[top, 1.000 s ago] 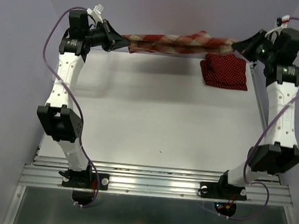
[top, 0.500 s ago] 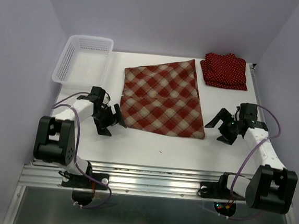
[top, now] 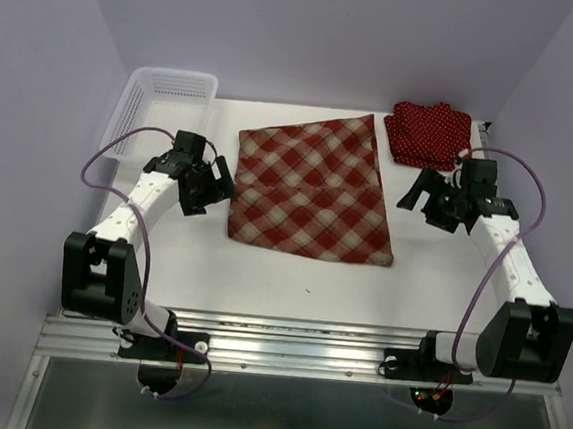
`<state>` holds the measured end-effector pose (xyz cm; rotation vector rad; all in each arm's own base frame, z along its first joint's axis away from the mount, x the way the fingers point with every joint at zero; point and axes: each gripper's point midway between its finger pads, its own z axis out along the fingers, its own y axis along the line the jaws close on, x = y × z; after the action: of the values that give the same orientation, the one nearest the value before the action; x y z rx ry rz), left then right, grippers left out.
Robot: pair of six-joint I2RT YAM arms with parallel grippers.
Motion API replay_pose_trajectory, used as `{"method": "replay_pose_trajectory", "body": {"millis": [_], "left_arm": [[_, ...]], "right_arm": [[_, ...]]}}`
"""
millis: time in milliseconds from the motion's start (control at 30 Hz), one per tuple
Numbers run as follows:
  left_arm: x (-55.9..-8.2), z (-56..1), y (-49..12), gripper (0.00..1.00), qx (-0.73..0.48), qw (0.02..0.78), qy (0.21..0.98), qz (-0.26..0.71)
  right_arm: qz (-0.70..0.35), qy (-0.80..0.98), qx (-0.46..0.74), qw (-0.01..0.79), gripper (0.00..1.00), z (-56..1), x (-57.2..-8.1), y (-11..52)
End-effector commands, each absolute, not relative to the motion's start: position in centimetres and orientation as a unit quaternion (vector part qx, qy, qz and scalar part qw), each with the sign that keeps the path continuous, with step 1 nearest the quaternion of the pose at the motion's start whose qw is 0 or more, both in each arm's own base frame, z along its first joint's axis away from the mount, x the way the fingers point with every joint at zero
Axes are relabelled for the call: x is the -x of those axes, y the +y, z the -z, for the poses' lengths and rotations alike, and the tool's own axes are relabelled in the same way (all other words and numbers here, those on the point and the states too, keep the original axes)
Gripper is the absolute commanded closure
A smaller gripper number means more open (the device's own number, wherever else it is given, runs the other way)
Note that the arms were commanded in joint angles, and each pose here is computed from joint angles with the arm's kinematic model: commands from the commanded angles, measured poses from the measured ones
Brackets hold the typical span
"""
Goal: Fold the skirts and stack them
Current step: Fold the skirt
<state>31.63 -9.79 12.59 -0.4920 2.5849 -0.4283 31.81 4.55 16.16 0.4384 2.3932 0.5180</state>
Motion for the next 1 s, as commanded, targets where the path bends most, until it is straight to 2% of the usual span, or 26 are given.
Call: {"method": "replay_pose_trajectory", "body": {"millis": [0,100,300,333,467,500,567,600,667,867,967], "left_arm": [[-36.5,-14.6,-9.5,0.01,0.171,0.303,0.928,0.133],[-38.8,-14.3,-9.8,0.01,0.163,0.311,0.927,0.132],[-44.2,-11.0,-11.5,0.01,0.156,0.291,0.934,0.136],[-45.8,-12.2,-11.4,0.01,0.158,0.312,0.928,0.131],[-49.3,-11.4,-11.8,0.04,0.153,0.316,0.928,0.123],[-49.7,-9.6,-11.8,0.05,0.153,0.298,0.935,0.115],[-51.7,-10.5,-11.8,0.08,0.153,0.312,0.931,0.107],[-51.8,-8.8,-11.7,0.10,0.155,0.293,0.938,0.098],[-53.4,-9.6,-12.0,0.14,0.150,0.303,0.936,0.101],[-54.6,-7.6,-11.8,0.33,0.142,0.285,0.944,0.082],[-54.6,-6.5,-11.9,0.33,0.139,0.273,0.948,0.088]], "right_arm": [[-0.152,0.904,-0.077,0.392,0.00,-18.6,-38.2,6.0],[-0.137,0.914,-0.060,0.376,0.00,-16.3,-41.5,7.1],[-0.116,0.907,0.001,0.404,0.00,-16.6,-49.4,9.5],[-0.109,0.909,0.008,0.403,0.00,-16.2,-50.4,9.4],[-0.079,0.911,0.039,0.403,0.01,-13.2,-55.3,10.2],[-0.077,0.912,0.039,0.401,0.03,-12.6,-55.9,10.2],[-0.076,0.920,0.046,0.381,0.08,-10.0,-56.8,10.5],[-0.079,0.914,0.047,0.395,0.12,-10.9,-58.0,10.7],[-0.079,0.918,0.047,0.386,0.20,-9.2,-58.8,10.9],[-0.094,0.913,0.057,0.392,0.28,-8.4,-60.8,11.8],[-0.098,0.915,0.060,0.386,0.33,-7.2,-61.3,12.5]]}}
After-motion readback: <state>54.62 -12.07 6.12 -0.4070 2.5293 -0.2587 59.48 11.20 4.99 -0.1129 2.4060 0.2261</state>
